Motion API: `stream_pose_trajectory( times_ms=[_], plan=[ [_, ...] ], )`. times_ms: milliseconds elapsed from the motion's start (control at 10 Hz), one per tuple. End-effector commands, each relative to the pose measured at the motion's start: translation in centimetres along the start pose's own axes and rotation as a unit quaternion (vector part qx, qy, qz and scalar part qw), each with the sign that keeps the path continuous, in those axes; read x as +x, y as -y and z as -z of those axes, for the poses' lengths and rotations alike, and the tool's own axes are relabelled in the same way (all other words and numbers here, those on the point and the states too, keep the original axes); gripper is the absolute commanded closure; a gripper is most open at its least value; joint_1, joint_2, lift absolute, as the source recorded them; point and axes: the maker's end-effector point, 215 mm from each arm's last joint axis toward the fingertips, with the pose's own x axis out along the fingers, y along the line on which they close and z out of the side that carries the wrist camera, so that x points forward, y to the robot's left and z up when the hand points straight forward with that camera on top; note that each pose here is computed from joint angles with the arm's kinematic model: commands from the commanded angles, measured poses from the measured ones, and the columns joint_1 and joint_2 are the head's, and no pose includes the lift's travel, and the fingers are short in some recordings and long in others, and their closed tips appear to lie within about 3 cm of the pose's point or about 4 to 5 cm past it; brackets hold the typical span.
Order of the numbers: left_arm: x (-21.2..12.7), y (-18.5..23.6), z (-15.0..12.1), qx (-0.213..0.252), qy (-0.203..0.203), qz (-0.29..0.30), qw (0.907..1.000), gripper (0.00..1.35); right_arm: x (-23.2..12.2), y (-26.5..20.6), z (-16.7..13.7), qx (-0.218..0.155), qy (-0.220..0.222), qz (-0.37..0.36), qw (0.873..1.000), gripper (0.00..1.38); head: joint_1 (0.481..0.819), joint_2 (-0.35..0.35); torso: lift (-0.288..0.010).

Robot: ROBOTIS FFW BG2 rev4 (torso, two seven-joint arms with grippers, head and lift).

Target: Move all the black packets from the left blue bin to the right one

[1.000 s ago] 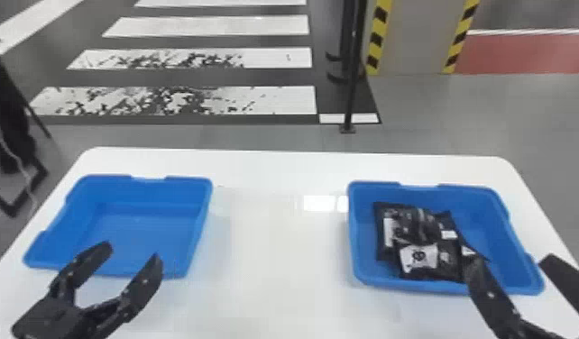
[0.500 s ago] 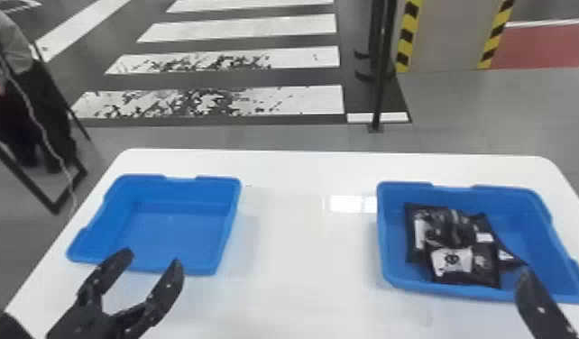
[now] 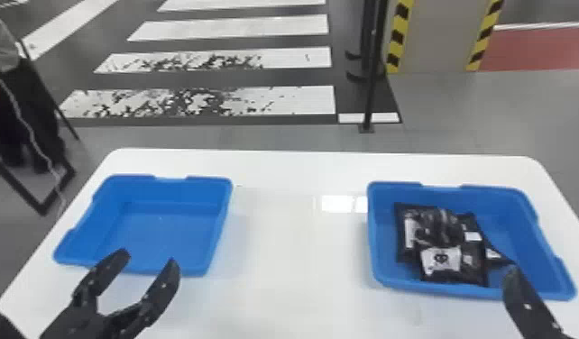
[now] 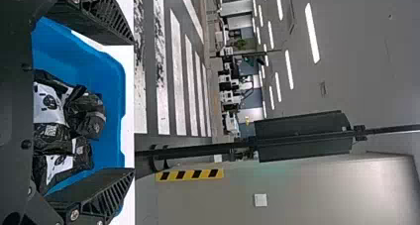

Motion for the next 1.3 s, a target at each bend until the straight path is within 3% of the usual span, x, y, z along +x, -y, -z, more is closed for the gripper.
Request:
stream_pose_trajectory(
  times_ms=[0, 1200],
  plan=[
    [0.03, 0.0, 0.1, -0.002, -0.001, -0.001, 1.0, 0.23, -0.01, -0.02, 0.11, 0.001, -0.001, 0.0, 1.0, 0.12, 0.695, 0.099, -0.144],
    [0.06, 0.08, 0.53, -0.007, -0.01, 0.0, 0.9999, 0.13, -0.03, 0.14, 0.07, 0.003, 0.0, 0.002, 1.0, 0.11, 0.695, 0.095, -0.144]
  ],
)
